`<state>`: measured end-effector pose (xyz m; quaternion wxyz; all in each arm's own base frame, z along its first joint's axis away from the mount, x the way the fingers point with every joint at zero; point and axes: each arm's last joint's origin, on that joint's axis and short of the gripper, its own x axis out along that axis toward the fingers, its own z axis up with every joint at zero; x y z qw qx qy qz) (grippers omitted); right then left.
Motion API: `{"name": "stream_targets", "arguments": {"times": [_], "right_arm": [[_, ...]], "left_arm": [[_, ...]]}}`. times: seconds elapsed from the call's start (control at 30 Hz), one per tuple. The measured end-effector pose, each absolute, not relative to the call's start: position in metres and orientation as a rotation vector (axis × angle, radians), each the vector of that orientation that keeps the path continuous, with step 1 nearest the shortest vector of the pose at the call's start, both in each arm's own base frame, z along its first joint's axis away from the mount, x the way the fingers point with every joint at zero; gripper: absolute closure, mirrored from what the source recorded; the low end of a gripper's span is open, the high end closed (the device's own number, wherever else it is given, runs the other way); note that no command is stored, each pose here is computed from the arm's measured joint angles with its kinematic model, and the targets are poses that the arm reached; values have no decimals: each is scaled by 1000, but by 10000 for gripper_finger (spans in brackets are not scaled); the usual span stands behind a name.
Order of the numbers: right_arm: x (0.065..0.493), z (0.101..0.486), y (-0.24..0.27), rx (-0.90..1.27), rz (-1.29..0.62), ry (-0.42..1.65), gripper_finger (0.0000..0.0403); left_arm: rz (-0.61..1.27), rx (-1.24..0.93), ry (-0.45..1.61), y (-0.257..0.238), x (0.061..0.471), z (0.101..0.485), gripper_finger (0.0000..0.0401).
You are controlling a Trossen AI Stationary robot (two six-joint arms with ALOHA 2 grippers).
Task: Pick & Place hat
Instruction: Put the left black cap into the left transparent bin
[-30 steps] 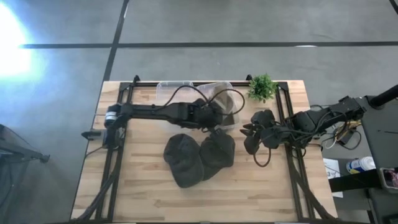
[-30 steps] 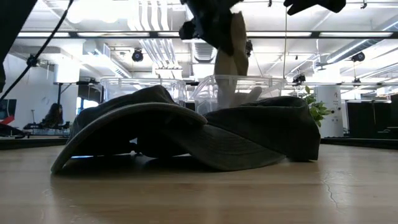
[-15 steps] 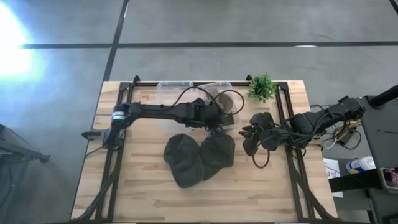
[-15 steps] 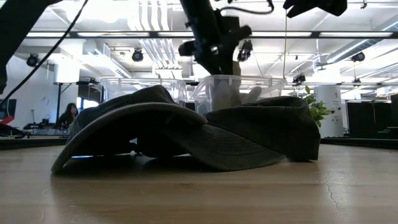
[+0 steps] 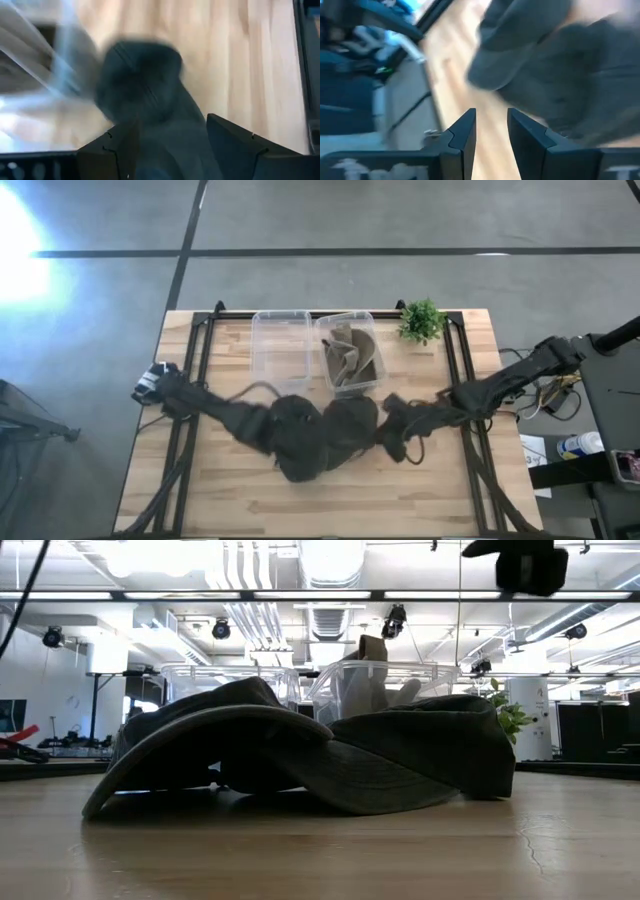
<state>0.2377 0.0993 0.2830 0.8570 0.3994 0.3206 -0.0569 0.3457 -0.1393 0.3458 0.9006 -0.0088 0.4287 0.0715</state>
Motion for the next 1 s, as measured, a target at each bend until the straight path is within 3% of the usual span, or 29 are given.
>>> {"name": "stream_targets", "arguments": {"times": [0.13,0.27,0.5,0.77,1.0], "right_arm": [[263,252,113,931,-18,651,296],[288,220,125,1014,-9,688,296],[326,178,143,1078,-91,801,296],[358,159,157,1063,-94,825,268],[374,152,159,1113,-60,783,247]], "left_arm": [[172,-51,1028,-163,327,298,183],[321,-118,1159,-163,308,252,183],[527,-200,1190,-154,282,218,183],[465,-347,1163,-153,279,173,183],[431,-498,1085,-157,282,161,183]]}}
